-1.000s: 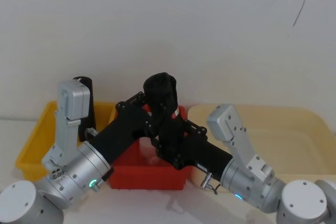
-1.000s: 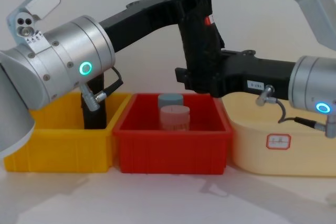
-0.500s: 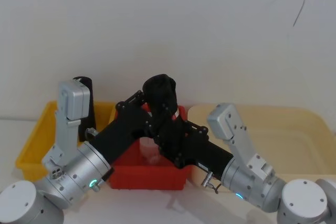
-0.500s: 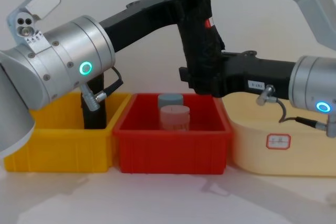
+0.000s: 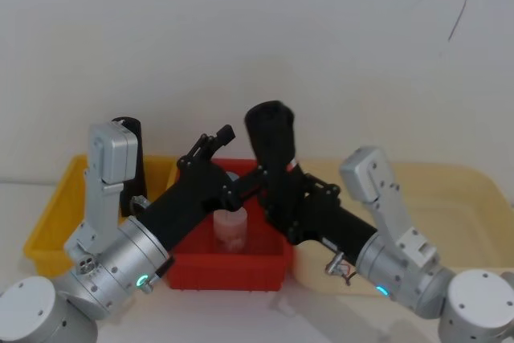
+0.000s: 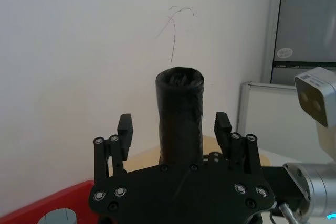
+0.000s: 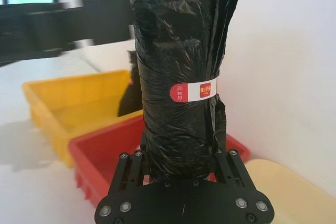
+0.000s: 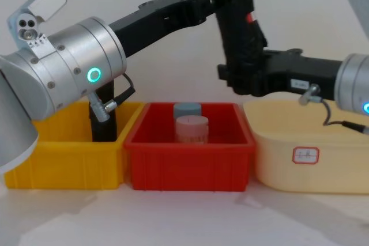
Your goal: Pick up the garbage bag with the one hand and transfer it to the other hand.
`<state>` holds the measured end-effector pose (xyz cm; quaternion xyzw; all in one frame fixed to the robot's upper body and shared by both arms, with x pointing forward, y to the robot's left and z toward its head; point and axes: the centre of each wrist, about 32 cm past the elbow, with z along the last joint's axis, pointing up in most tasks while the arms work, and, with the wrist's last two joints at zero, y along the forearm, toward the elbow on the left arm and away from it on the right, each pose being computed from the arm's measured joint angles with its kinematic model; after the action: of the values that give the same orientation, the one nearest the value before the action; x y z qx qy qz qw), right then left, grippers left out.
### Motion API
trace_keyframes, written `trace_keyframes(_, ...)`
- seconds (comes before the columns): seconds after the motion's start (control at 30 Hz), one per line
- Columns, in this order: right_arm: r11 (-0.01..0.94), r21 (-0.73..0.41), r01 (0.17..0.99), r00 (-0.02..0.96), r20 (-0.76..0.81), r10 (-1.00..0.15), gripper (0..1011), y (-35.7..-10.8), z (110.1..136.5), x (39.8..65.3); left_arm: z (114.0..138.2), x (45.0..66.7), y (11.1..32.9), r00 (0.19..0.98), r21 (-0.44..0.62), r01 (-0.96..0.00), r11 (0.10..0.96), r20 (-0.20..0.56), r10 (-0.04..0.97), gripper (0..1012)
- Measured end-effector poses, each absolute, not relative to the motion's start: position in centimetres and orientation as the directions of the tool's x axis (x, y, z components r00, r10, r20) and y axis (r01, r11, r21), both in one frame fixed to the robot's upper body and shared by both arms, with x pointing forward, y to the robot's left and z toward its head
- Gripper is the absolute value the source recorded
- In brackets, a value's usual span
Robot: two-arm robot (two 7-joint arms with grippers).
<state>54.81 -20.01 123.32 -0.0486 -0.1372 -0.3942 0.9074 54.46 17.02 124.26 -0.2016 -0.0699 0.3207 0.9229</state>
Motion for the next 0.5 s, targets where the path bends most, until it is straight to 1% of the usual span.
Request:
trace_keyframes(0.03,0.679,0.022,0.734,0.646,0.286,-0.708,548,-20.2,123.4,54.8,124.3,54.5,17.0,0.785,-0.417,-0.564,0.713,0.000,0.620,933)
trace_keyframes(0.07,0.668,0.025,0.744,0.635,0.282,-0.719,548,-20.5,123.4,54.9,124.3,54.5,17.0,0.785,-0.417,-0.564,0.713,0.000,0.620,977)
trace_keyframes(0.13,0.648,0.030,0.761,0.616,0.276,-0.737,548,-20.9,123.5,55.0,124.3,54.5,17.0,0.785,-0.417,-0.564,0.713,0.000,0.620,1001)
trace_keyframes(0.5,0.533,0.030,0.845,0.511,0.249,-0.823,548,-23.4,123.7,55.4,124.3,54.5,17.0,0.785,-0.417,-0.564,0.713,0.000,0.620,1001)
